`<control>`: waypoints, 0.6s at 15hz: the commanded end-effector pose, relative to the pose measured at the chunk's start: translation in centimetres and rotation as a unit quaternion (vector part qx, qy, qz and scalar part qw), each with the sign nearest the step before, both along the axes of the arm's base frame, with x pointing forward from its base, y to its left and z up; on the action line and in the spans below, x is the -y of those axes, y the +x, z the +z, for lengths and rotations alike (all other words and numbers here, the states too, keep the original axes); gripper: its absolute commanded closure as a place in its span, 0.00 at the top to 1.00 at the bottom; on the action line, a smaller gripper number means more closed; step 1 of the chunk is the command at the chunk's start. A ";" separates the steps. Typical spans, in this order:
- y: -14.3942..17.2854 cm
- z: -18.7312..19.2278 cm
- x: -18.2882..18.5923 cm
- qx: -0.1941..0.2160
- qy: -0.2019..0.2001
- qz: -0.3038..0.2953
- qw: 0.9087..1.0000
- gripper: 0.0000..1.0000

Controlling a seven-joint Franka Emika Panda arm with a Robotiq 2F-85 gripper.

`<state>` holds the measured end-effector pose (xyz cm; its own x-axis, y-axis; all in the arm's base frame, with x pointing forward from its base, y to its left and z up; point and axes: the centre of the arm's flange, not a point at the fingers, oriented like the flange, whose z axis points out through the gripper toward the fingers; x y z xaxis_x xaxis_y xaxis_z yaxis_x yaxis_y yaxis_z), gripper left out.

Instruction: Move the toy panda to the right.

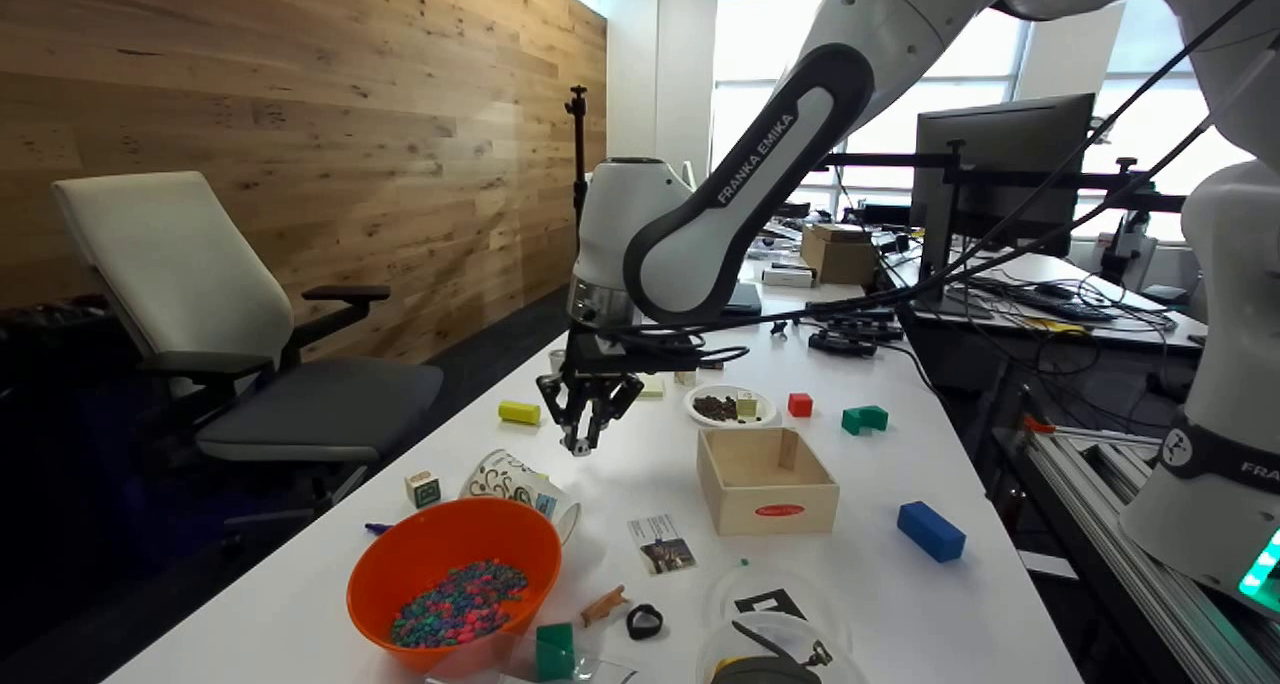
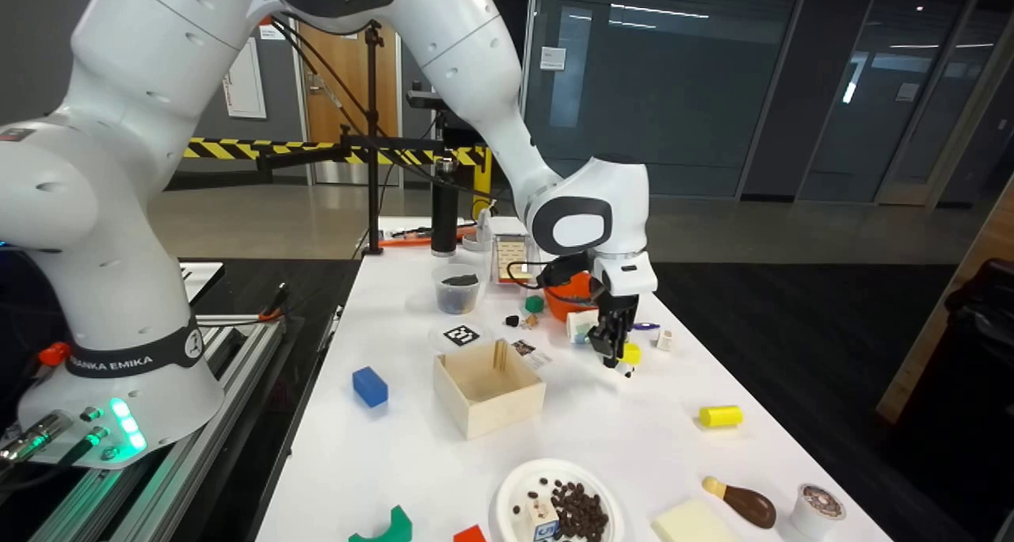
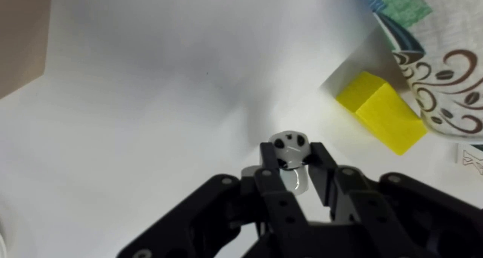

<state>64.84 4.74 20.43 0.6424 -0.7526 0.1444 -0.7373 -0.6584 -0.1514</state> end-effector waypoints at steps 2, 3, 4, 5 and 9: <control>1.2 -1.6 -0.8 0.003 0.004 -0.029 1.000 0.07; 1.1 -2.1 -0.8 0.001 0.004 -0.032 0.999 0.07; 1.0 -2.6 -0.7 -0.001 0.002 -0.038 0.999 0.07; 1.0 -3.0 -0.8 -0.002 0.004 -0.040 0.999 0.07; 0.8 -3.9 -0.7 0.009 0.000 -0.049 0.999 0.07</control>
<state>65.00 5.12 17.08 0.5960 -0.7916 0.1345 -0.7792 -0.6107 -0.1412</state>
